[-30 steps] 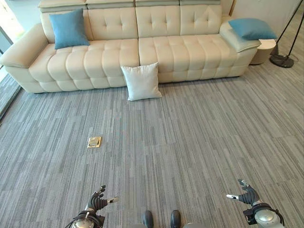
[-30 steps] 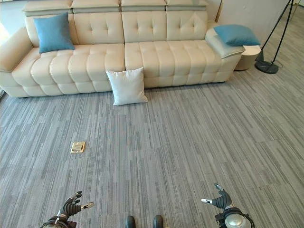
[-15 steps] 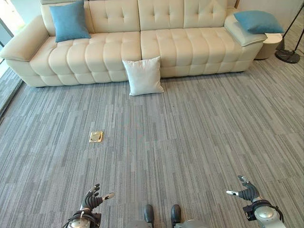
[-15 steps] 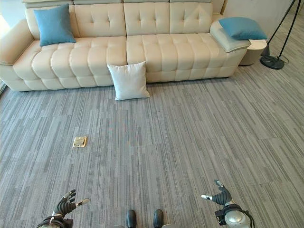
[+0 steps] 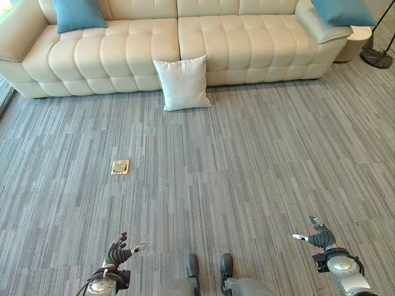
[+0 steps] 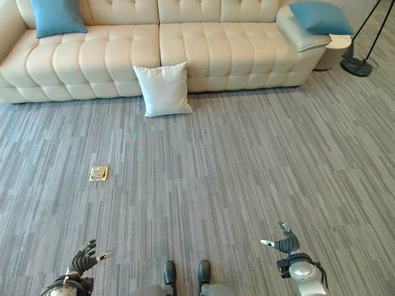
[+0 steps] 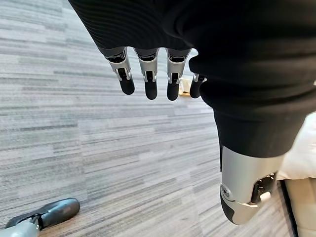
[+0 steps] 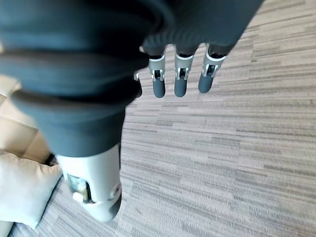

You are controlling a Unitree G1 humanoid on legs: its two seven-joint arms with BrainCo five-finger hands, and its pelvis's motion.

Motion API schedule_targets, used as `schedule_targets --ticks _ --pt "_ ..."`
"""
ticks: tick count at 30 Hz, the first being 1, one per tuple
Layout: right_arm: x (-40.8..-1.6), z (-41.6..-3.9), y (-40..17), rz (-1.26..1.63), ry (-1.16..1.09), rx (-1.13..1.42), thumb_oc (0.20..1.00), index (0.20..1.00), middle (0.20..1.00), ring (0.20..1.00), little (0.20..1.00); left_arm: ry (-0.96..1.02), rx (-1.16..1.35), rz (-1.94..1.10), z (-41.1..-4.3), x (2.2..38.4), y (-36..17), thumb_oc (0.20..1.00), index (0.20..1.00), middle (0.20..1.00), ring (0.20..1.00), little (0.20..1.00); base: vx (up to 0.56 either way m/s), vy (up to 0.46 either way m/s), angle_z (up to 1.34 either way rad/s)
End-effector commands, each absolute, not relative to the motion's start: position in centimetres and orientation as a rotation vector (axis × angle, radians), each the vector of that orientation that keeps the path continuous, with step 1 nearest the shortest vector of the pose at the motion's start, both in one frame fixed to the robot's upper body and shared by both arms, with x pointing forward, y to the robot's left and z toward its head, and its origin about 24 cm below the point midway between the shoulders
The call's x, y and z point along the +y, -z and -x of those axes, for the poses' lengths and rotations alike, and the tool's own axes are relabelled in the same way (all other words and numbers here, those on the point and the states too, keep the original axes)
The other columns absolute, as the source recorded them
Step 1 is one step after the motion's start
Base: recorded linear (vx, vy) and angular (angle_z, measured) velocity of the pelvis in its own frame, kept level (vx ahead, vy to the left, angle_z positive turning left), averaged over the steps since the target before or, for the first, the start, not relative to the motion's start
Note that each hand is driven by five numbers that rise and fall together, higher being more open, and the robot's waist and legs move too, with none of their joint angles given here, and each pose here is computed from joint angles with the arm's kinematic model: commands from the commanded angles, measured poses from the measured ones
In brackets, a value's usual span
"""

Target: Pick up all the scattered cushions and arrange them neatly on the sofa.

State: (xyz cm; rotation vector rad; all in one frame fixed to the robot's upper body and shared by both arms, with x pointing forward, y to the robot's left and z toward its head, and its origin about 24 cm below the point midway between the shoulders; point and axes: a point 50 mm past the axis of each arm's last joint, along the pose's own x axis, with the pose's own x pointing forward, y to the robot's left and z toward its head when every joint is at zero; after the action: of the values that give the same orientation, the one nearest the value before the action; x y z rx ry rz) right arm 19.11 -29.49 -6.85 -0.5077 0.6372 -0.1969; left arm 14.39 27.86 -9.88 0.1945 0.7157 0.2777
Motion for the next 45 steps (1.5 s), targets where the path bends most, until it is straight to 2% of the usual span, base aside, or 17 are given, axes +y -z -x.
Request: schedule_targets --ticks 1,8,16,19,27,40,45 --pt "-28.7 -20.1 6.2 0.493 0.195 0.575 1.0 1.0 1.0 1.0 1.0 -0.341 0.663 -0.214 -14.8 29.8 8.6 1.0 1.0 1.0 1.0 1.0 0.19 0.162 0.33" --pt "-28.6 -20.3 5.8 0.511 0.164 0.555 1.0 1.0 1.0 1.0 1.0 -0.323 0.659 -0.217 -15.3 29.1 8.8 1.0 1.0 1.0 1.0 1.0 0.35 0.031 0.24" --pt "-29.3 -18.4 6.4 0.508 0.168 0.603 1.0 1.0 1.0 1.0 1.0 -0.265 0.672 -0.222 -15.7 27.7 9.3 1.0 1.0 1.0 1.0 1.0 0.46 -0.122 0.55" --pt "-29.3 -19.1 6.2 0.492 0.197 0.583 1.0 1.0 1.0 1.0 1.0 -0.223 0.667 -0.225 -16.3 27.2 9.2 1.0 1.0 1.0 1.0 1.0 0.43 -0.298 0.96" --pt "-29.7 -19.3 5.8 0.492 0.241 0.569 1.0 1.0 1.0 1.0 1.0 -0.198 0.652 -0.251 -17.0 27.1 8.9 1.0 1.0 1.0 1.0 1.0 0.38 -0.066 -0.21" --pt "-28.4 -17.8 7.7 0.489 0.201 0.65 1.0 1.0 1.0 1.0 1.0 -0.222 0.698 -0.28 -15.8 27.9 9.3 1.0 1.0 1.0 1.0 1.0 0.55 0.182 -0.25" --pt "-26.0 -19.5 7.4 0.466 0.136 0.592 1.0 1.0 1.0 1.0 1.0 -0.236 0.665 -0.312 -16.8 28.7 8.4 1.0 1.0 1.0 1.0 1.0 0.46 0.273 -0.41"
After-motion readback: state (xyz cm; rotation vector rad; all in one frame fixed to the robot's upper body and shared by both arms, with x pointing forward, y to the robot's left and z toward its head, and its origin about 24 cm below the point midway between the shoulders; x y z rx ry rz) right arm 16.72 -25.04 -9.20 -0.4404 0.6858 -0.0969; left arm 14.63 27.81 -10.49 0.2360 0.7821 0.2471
